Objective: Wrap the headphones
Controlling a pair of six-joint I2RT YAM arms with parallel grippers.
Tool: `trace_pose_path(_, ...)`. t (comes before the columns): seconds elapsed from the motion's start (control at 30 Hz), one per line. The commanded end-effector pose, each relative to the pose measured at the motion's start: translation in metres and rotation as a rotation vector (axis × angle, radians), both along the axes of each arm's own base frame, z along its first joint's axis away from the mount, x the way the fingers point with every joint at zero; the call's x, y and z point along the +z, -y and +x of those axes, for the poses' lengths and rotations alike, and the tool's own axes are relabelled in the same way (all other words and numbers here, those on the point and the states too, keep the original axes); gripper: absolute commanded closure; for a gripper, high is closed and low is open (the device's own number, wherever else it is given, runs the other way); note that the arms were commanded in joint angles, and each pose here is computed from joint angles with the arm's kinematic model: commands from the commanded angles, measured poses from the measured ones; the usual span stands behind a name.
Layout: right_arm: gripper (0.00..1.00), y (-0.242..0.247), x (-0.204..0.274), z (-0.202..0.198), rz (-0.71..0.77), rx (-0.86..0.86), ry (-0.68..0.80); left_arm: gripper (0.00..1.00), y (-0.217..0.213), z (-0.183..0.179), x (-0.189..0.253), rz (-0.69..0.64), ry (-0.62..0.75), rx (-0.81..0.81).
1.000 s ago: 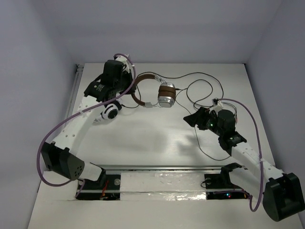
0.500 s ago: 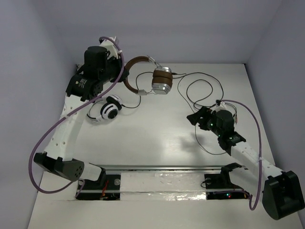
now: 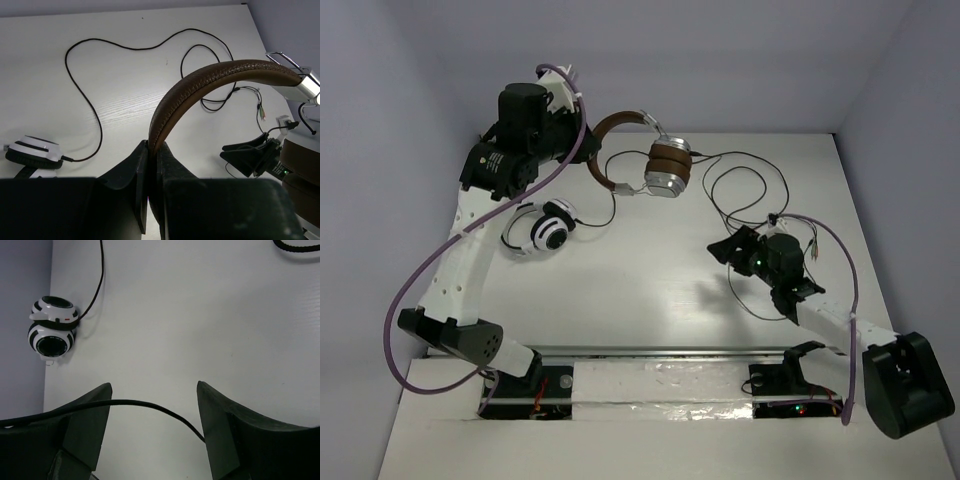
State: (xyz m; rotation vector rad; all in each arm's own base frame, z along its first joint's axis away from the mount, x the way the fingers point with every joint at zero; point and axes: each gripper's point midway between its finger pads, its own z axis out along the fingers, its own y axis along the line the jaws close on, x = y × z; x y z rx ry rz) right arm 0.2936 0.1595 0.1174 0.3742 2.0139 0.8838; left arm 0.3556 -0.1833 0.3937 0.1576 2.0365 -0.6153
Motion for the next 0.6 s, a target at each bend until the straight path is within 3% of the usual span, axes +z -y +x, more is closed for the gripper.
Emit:
trace_pose_path(0.0, 0.26, -0.007, 0.016, 0.012, 0.088, -0.024, 0.080, 1.00, 0.005, -0.010, 0.050, -0.090, 0.117, -0.033)
trace_pose_path(0.03, 0.26, -0.008, 0.017, 0.013, 0.095, -0.023, 0.091, 1.00, 0.005, -0.010, 0.051, -0.090, 0.118, -0.032)
trace_pose_path(0.13, 0.43, -0.013, 0.017, 0.009, 0.113, 0.001, 0.096, 1.00, 0.004, -0.008, 0.047, -0.087, 0.116, -0.027)
trace_pose_path(0.17, 0.57, -0.013, 0.017, 0.008, 0.126, -0.003, 0.095, 1.00, 0.005, -0.007, 0.047, -0.091, 0.116, -0.023)
trace_pose_path(0.23, 0.71, -0.022, 0.018, -0.001, 0.141, 0.030, 0.098, 1.00, 0.006, -0.003, 0.045, -0.102, 0.120, -0.018)
trace_pose_path(0.27, 0.86, -0.026, 0.018, -0.003, 0.142, 0.040, 0.093, 1.00, 0.008, -0.002, 0.044, -0.116, 0.121, -0.018)
trace_pose_path(0.33, 1.00, -0.039, 0.008, -0.011, 0.097, 0.065, 0.047, 1.00, 0.012, 0.000, 0.039, -0.167, 0.125, -0.008)
trace_pose_path(0.5, 1.00, -0.065, 0.027, -0.003, -0.026, 0.112, 0.063, 1.00, 0.012, -0.005, -0.004, -0.256, 0.059, 0.040)
trace_pose_path(0.57, 1.00, -0.072, 0.016, -0.003, -0.093, 0.125, 0.026, 1.00, 0.009, -0.018, 0.014, -0.328, 0.066, 0.063)
